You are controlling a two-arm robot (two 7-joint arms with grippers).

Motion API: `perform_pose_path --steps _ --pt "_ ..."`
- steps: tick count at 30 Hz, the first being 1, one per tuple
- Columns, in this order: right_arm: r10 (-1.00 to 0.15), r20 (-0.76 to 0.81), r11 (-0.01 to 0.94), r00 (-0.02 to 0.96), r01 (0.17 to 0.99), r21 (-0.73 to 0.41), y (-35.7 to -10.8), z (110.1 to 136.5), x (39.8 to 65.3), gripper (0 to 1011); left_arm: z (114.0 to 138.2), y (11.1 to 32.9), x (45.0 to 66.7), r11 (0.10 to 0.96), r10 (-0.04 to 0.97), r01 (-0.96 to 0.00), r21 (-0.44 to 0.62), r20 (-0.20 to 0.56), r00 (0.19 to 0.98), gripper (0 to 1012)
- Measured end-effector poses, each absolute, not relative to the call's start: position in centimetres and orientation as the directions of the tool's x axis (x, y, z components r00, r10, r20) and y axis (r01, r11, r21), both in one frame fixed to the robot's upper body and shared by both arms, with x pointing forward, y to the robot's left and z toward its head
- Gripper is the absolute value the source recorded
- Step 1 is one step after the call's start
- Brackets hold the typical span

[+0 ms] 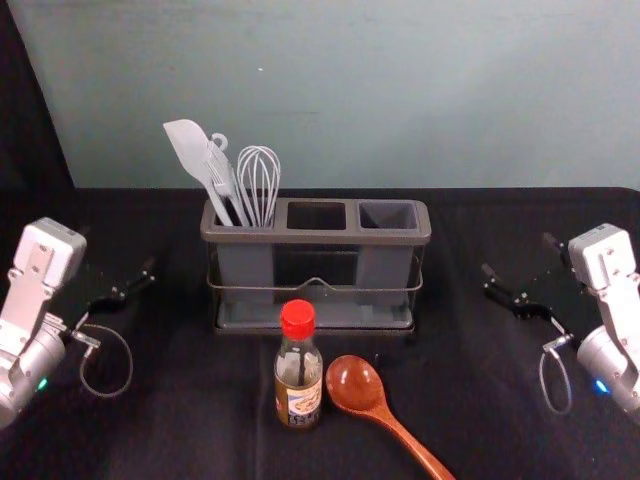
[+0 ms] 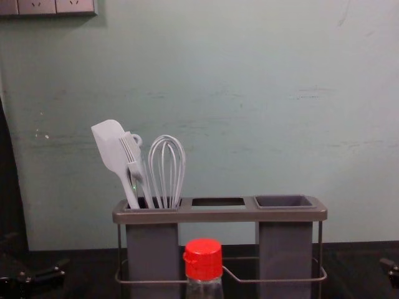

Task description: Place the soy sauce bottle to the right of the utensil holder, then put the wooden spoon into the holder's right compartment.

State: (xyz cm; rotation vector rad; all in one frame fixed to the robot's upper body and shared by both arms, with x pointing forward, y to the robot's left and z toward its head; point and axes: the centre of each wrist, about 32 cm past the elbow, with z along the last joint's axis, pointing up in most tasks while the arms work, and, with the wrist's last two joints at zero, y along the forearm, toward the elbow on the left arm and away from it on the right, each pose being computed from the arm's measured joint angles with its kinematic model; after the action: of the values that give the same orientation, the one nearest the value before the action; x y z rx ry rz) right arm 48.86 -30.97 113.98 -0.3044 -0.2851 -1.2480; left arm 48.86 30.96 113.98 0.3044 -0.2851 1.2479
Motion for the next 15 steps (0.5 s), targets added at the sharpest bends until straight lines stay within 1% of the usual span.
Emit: perform_pose_path --steps 15 --pt "-0.878 0.380 0.292 0.291 0.955 -0.058 -31.00 113.99 48.72 1004 113.97 30.96 48.86 0.287 0.880 -0.955 0.070 0.374 0.292 1012"
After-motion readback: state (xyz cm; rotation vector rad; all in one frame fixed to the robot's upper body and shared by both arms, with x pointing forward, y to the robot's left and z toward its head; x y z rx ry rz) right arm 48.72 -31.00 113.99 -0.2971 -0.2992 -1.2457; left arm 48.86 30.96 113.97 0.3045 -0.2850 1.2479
